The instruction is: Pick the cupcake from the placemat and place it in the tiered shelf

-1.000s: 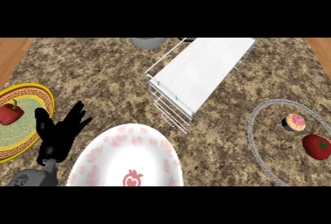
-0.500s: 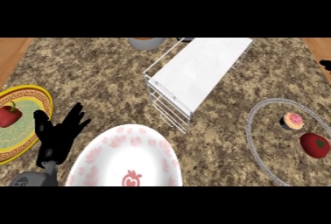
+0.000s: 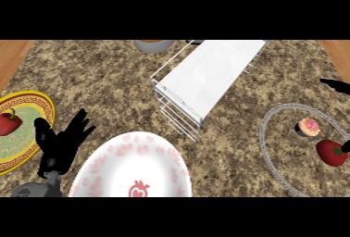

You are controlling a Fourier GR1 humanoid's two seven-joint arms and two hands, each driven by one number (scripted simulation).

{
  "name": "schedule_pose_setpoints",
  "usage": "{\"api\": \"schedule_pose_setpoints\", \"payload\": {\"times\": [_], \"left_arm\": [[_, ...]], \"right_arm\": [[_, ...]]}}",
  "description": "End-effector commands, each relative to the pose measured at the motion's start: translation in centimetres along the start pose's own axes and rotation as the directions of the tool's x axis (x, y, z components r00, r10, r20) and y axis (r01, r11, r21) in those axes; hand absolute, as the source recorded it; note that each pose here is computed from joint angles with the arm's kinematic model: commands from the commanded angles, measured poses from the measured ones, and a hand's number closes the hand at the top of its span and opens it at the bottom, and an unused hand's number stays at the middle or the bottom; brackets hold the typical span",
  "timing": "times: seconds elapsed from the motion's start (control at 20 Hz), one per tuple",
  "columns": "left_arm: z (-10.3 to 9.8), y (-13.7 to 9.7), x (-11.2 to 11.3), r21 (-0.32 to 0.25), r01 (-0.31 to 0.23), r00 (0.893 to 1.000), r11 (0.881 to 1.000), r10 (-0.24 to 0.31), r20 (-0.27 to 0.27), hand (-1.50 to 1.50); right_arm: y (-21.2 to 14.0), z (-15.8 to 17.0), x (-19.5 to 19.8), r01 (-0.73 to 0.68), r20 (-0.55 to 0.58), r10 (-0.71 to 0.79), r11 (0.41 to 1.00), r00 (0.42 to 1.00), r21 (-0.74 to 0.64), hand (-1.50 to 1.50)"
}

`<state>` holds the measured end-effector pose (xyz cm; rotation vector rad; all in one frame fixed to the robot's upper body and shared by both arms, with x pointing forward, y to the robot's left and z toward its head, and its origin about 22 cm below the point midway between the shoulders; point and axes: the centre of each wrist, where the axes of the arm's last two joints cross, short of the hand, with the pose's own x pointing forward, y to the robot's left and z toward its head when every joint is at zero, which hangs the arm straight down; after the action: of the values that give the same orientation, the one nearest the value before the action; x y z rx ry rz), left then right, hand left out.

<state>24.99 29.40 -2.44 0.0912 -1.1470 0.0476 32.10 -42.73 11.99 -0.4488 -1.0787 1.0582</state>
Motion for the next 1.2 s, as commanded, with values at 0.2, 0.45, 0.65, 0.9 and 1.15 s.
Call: {"api": "schedule_pose_setpoints", "payload": {"times": [0.2,0.45,0.65,0.9,1.15], "left_arm": [[0.9,-0.2,1.2,0.005,0.015,1.000,1.000,-0.015,-0.024,0.00],[-0.2,0.1,-0.3,-0.007,0.002,0.999,1.000,-0.002,-0.033,0.00],[-1.4,0.2,-0.2,0.006,-0.024,0.999,1.000,0.024,-0.033,0.00],[-0.8,-1.3,-0.9,-0.007,0.008,0.999,1.000,-0.008,-0.046,0.00],[0.9,-0.7,-0.5,0.007,0.009,0.999,1.000,-0.009,-0.033,0.00]], "right_arm": [[1.7,0.0,0.7,-0.045,-0.059,0.042,0.998,0.997,-0.044,-1.50],[4.6,-0.1,-1.1,-0.058,-0.068,0.056,0.998,0.996,-0.022,-1.50],[5.8,-1.0,1.2,-0.084,-0.072,0.081,0.996,0.994,-0.034,-1.50],[7.3,-2.2,-2.0,-0.106,-0.126,0.097,0.992,0.987,-0.069,-1.50],[6.8,-3.7,0.0,-0.122,-0.114,0.111,0.988,0.987,-0.098,-1.50]]}}
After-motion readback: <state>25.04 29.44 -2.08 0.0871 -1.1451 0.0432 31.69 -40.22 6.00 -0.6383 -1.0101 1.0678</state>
